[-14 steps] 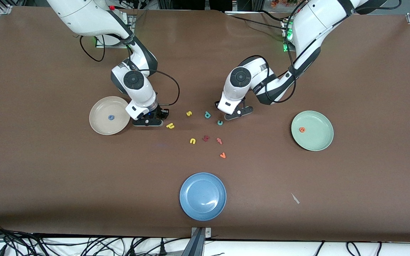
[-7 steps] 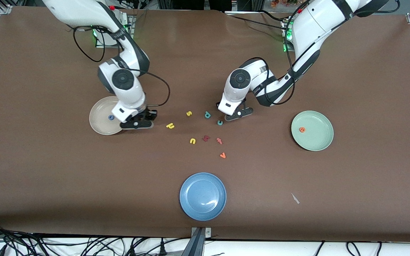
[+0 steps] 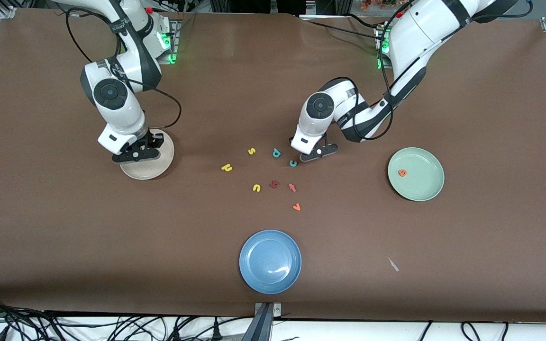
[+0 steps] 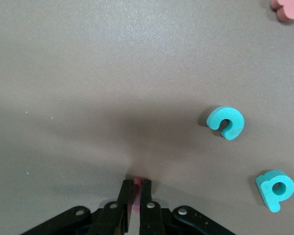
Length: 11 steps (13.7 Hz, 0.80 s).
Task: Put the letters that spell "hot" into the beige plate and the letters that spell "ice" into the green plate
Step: 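Set the orange squiggle and pink i on the cream and green plates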
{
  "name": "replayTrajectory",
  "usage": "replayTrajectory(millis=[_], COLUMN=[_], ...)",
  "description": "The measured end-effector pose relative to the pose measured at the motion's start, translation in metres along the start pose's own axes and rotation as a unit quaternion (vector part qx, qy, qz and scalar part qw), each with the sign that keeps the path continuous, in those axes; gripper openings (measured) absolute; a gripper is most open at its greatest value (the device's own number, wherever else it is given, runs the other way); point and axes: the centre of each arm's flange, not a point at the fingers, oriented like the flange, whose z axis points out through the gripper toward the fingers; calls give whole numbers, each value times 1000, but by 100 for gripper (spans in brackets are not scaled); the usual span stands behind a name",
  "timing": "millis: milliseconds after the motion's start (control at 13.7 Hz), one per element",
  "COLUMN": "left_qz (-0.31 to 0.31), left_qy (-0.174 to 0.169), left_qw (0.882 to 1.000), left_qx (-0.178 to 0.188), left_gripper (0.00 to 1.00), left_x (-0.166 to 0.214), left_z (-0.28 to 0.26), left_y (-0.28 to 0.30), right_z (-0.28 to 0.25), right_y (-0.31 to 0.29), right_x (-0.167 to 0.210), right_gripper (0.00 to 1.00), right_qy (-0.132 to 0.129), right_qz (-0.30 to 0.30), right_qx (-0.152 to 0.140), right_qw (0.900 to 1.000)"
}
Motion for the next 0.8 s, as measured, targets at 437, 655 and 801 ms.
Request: replayTrajectory(millis=[437, 655, 801], left_qz=[-36, -44, -27], left_qy=[36, 56, 51], left_qw=[998, 997, 998], left_qx=[-27, -2, 30], left_gripper=[7, 7, 7], left_x=[55, 103, 141], left_z=[-57, -103, -120], left_y=[2, -29, -72], right_z=[10, 9, 8], right_y=[-4, -5, -10], right_x=[-10, -10, -10], right_gripper=[77, 77, 77], right_qy=[-9, -9, -9], right_qz=[14, 25, 27], right_qx=[18, 21, 22], right_qw=[1000, 999, 999])
